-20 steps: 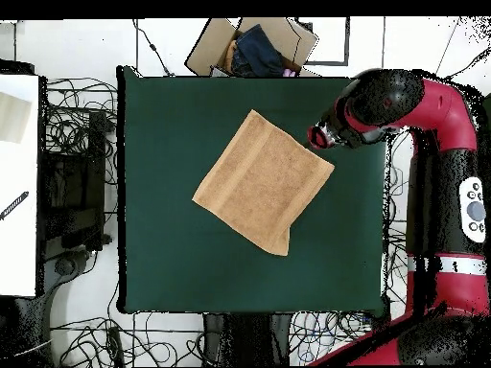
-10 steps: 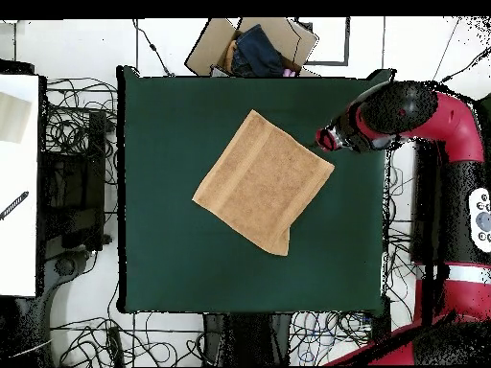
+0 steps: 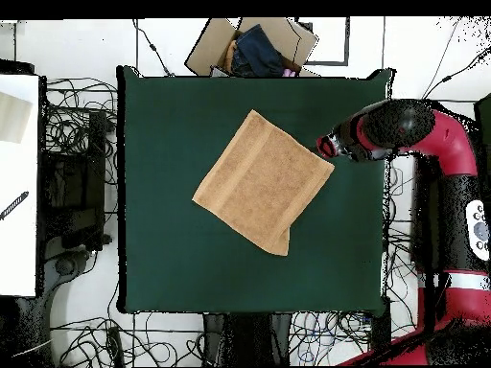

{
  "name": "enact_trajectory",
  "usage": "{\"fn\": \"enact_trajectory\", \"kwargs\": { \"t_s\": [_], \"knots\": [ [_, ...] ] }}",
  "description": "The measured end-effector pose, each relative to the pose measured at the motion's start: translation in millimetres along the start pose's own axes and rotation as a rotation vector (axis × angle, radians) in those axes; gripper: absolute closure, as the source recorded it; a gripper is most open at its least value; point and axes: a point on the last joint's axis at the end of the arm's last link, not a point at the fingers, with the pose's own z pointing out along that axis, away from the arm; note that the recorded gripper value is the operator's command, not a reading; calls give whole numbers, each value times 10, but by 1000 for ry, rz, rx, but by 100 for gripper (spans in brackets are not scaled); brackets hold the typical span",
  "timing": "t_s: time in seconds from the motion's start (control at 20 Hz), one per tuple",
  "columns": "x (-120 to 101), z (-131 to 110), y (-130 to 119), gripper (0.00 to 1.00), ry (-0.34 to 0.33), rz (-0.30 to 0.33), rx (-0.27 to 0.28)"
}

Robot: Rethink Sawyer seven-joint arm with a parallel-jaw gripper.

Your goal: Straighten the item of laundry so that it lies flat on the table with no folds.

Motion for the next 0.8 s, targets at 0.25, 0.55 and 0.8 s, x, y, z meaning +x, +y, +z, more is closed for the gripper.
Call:
{"fn": "enact_trajectory", "kwargs": {
  "t_s": [0.25,0.55,0.8],
  "knots": [
    [32,145,38,0,-23,-8,-3],
    [26,275,110,0,-35,-24,-12],
    [51,366,153,0,-48,-52,-18]
  ]
}}
